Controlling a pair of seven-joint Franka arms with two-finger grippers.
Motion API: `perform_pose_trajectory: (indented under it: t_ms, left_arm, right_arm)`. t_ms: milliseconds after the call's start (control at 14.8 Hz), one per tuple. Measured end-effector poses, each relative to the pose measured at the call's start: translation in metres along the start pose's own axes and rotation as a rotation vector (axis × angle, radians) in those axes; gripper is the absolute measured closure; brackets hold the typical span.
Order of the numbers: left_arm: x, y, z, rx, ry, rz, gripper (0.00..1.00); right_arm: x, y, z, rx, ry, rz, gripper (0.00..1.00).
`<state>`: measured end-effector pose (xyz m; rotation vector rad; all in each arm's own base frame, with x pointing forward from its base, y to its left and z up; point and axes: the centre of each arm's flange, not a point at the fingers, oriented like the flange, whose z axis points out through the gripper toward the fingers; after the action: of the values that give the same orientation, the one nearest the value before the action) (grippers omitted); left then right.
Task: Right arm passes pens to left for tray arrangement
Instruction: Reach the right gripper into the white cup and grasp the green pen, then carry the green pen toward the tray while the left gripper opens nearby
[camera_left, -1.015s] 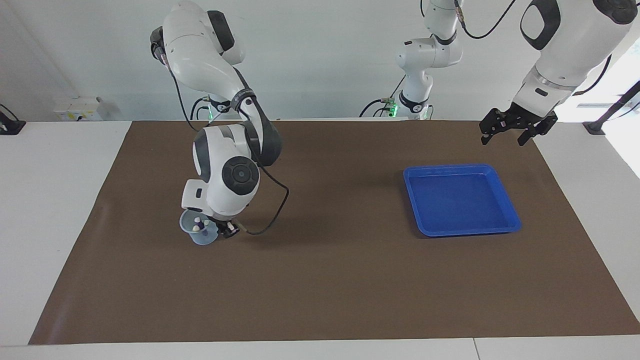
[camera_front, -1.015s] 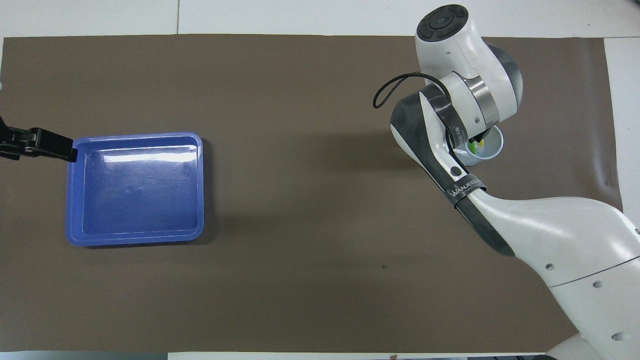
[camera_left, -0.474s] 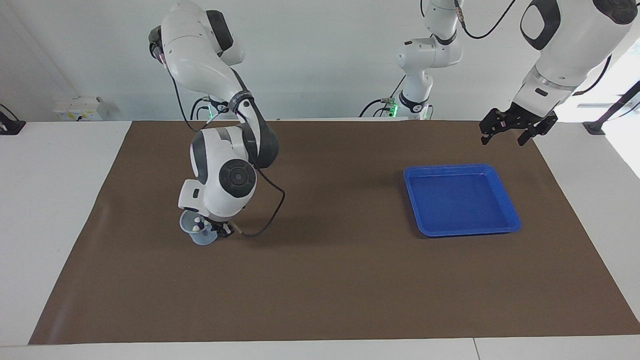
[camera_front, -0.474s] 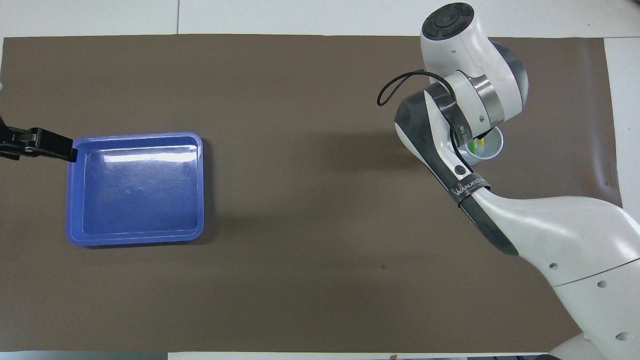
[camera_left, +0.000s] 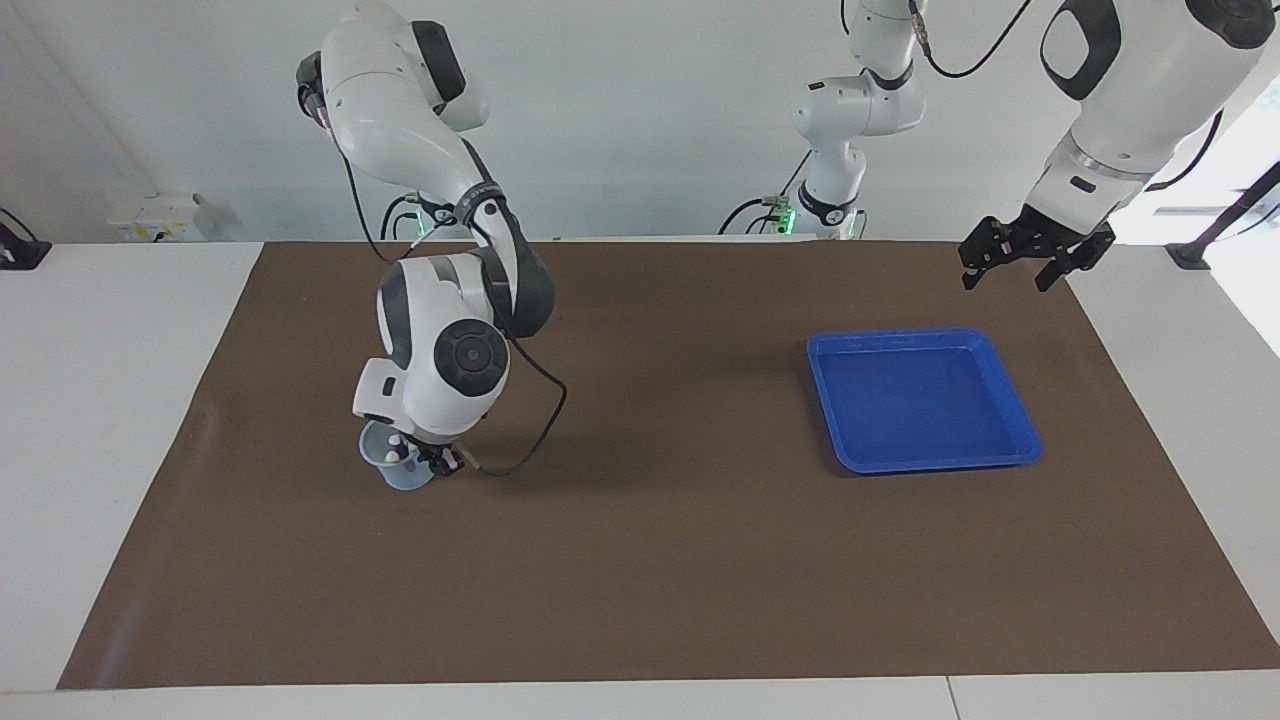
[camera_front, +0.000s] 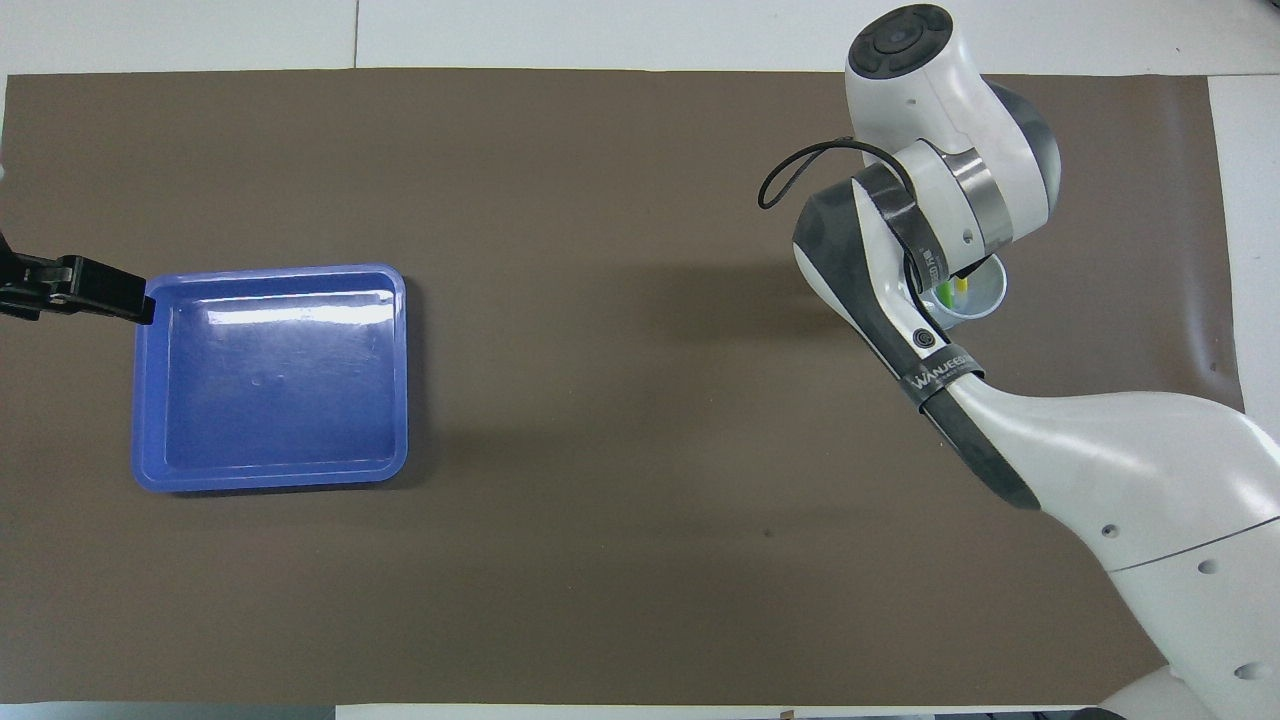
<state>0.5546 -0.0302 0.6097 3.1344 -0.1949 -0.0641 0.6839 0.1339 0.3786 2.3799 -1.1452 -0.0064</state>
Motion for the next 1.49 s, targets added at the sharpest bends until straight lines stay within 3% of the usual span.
perform_pose_trajectory:
  t_ms: [135, 271, 677, 880, 1151, 1489]
  left_arm:
    - [0.000, 0.000, 0.000, 0.000, 0.000, 0.000, 0.00]
    - [0.000, 0.000, 0.000, 0.000, 0.000, 0.000, 0.00]
    - [0.000, 0.000, 0.000, 0.000, 0.000, 0.000, 0.00]
    - [0.000, 0.000, 0.000, 0.000, 0.000, 0.000, 0.00]
    - [0.000, 0.000, 0.000, 0.000, -0.003, 0.000, 0.00]
    - [-0.006, 0.001, -0.001, -0.001, -0.020, -0.001, 0.00]
  right_arm:
    - [-0.001, 0.000, 0.001, -0.001, 0.000, -0.001, 0.60]
    - [-0.001, 0.000, 0.001, 0.000, 0.001, -0.001, 0.81]
    - [0.001, 0.005, -0.009, 0.013, 0.009, 0.006, 0.82]
    - [0.006, 0.035, -0.056, 0.073, 0.026, 0.025, 0.82]
    - [0.003, 0.105, -0.139, 0.204, -0.036, 0.024, 0.82]
    - [-0.015, 0.148, -0.196, 0.401, -0.202, 0.012, 0.82]
